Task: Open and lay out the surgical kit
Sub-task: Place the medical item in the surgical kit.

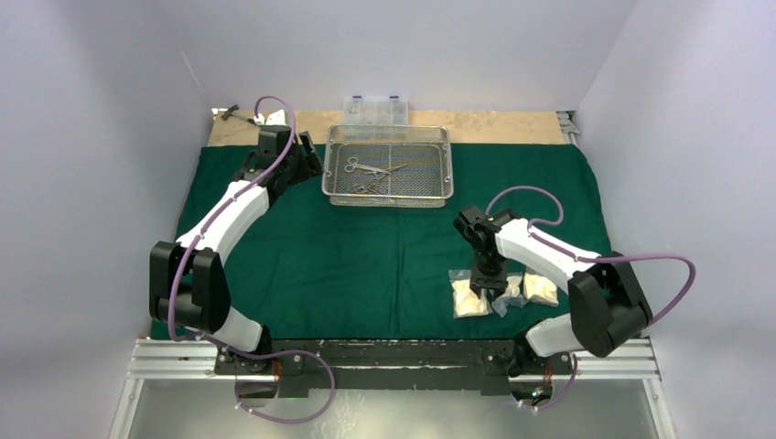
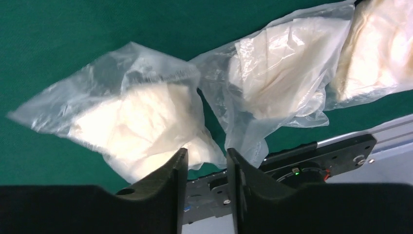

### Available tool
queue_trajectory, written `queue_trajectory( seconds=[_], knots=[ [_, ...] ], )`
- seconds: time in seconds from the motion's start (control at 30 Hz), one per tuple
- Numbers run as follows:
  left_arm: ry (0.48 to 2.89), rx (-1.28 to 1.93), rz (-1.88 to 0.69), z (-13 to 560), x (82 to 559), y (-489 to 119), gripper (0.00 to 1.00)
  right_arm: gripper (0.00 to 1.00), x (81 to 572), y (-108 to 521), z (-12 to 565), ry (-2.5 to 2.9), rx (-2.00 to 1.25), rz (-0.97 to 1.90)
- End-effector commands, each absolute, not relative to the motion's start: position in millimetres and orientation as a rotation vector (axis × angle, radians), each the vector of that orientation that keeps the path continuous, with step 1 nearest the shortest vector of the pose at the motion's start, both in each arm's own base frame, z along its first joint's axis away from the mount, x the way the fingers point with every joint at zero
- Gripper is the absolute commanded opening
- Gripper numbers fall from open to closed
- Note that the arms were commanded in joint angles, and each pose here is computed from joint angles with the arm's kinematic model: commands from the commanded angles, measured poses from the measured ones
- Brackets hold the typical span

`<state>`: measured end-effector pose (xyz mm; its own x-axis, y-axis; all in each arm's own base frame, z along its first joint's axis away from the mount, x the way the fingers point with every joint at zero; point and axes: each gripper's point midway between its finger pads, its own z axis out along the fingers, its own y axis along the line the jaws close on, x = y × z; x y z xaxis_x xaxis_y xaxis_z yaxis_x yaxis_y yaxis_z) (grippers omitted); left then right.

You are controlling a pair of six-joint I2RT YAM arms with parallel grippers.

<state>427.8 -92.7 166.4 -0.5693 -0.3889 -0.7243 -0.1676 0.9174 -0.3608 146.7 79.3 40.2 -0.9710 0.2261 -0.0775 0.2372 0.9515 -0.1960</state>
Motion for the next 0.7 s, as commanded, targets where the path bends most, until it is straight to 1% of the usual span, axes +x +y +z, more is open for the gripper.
queue_trajectory(
  seconds=[0.0, 0.1, 0.27, 0.53, 0.67],
  knots=[
    [2.101, -0.373, -0.291, 195, 432, -84, 0.69, 0.44, 178, 93, 77, 2.921, 0.368, -0.190],
    [2.090, -0.365, -0.278, 201, 434, -83, 0.69, 0.52, 199, 103, 108, 2.838, 0.361, -0.099],
    [2.078, -0.353, -0.263, 210, 440, -82, 0.69, 0.52, 226, 108, 147, 2.738, 0.374, -0.081],
    [2.052, -0.307, -0.256, 232, 448, -83, 0.69, 0.54, 318, 172, 212, 2.409, 0.194, 0.287],
    [2.033, -0.216, -0.339, 245, 452, -99, 0.69, 0.54, 359, 212, 233, 2.307, 0.129, 0.451]
  ],
)
